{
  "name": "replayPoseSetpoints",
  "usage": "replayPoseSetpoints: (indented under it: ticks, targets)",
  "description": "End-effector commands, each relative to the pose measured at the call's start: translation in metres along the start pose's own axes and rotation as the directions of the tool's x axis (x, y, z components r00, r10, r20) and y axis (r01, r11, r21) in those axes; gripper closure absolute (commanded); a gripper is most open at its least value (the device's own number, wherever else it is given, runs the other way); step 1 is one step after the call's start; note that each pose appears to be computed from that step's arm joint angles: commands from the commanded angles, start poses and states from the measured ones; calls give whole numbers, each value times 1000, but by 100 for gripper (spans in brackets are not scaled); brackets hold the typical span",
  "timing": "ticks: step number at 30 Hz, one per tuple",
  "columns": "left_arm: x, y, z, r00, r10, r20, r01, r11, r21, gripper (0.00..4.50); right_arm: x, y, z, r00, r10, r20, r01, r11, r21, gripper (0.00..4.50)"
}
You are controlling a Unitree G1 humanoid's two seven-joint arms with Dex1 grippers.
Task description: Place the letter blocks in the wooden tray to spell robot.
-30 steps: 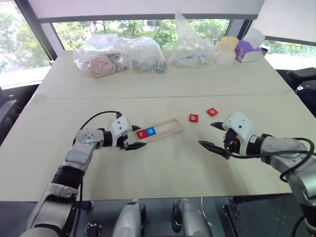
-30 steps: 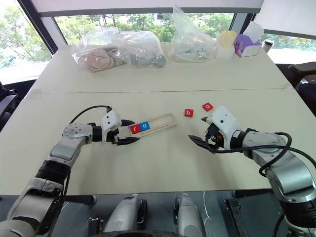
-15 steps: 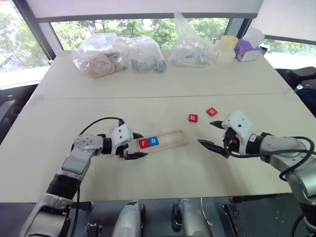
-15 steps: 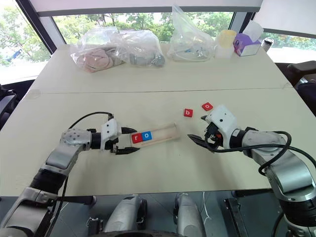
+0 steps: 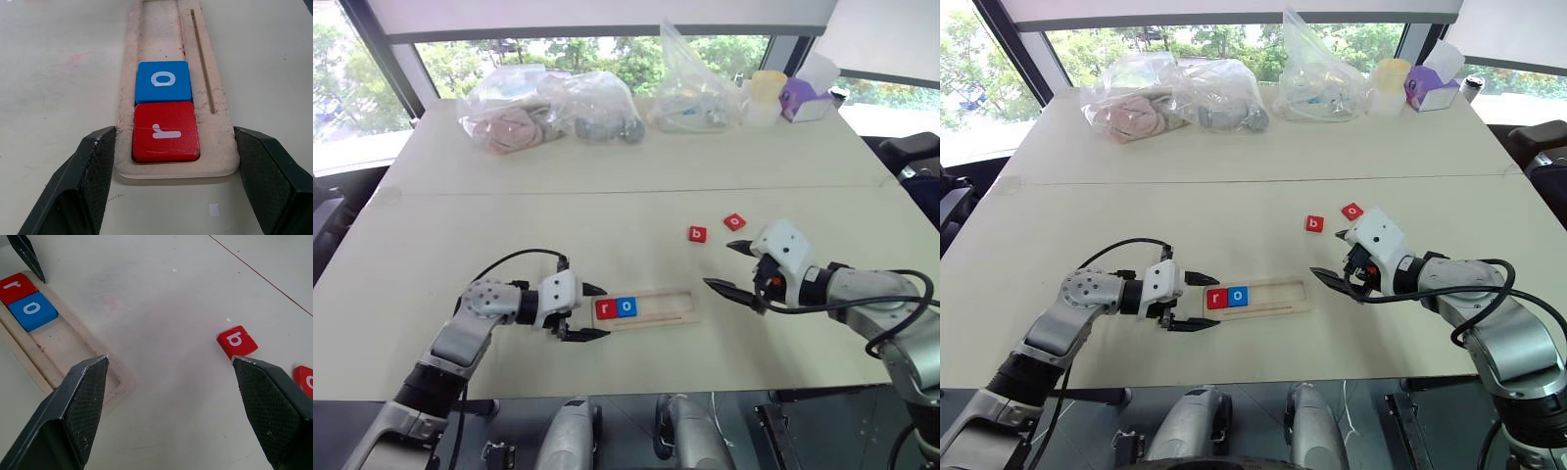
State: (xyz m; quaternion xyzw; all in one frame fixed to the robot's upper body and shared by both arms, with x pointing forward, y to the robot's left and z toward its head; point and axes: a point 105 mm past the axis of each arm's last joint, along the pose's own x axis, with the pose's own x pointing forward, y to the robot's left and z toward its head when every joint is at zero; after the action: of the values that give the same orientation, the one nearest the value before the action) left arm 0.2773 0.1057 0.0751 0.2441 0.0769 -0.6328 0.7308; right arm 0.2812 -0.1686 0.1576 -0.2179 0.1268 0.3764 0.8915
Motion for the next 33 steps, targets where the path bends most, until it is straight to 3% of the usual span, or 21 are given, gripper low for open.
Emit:
replayPoseSetpoints:
  ticks: [1, 5, 7, 8, 18, 33]
  targets:
    - [8, -6, -14, 998, -32, -59, 32, 999, -3, 137, -1, -2, 10, 1000, -3, 27, 4, 999, -44, 36]
    - [8, -2, -16, 998, -23, -64, 23, 1000, 2, 137, -1, -2, 10, 1000, -6, 27, 7, 999, -47, 36]
    - [8, 0, -18, 998, -22, -66, 22, 1000, -1, 34, -1, -2, 10, 1000, -7, 26, 8, 999, -47, 36]
    - [8, 0, -19, 998, -21, -66, 21, 1000, -2, 5, -1, -1, 10, 1000, -7, 26, 8, 999, -48, 36]
    - [9, -2, -17, 998, -43, -42, 43, 999, -17, 2, -3, -1, 10, 1000, -14, 22, 15, 999, -44, 36]
    - [-10, -1, 43, 984, -36, 173, 42, 999, -30, 2, 11, -7, 19, 997, -23, 69, 24, 1000, -5, 36]
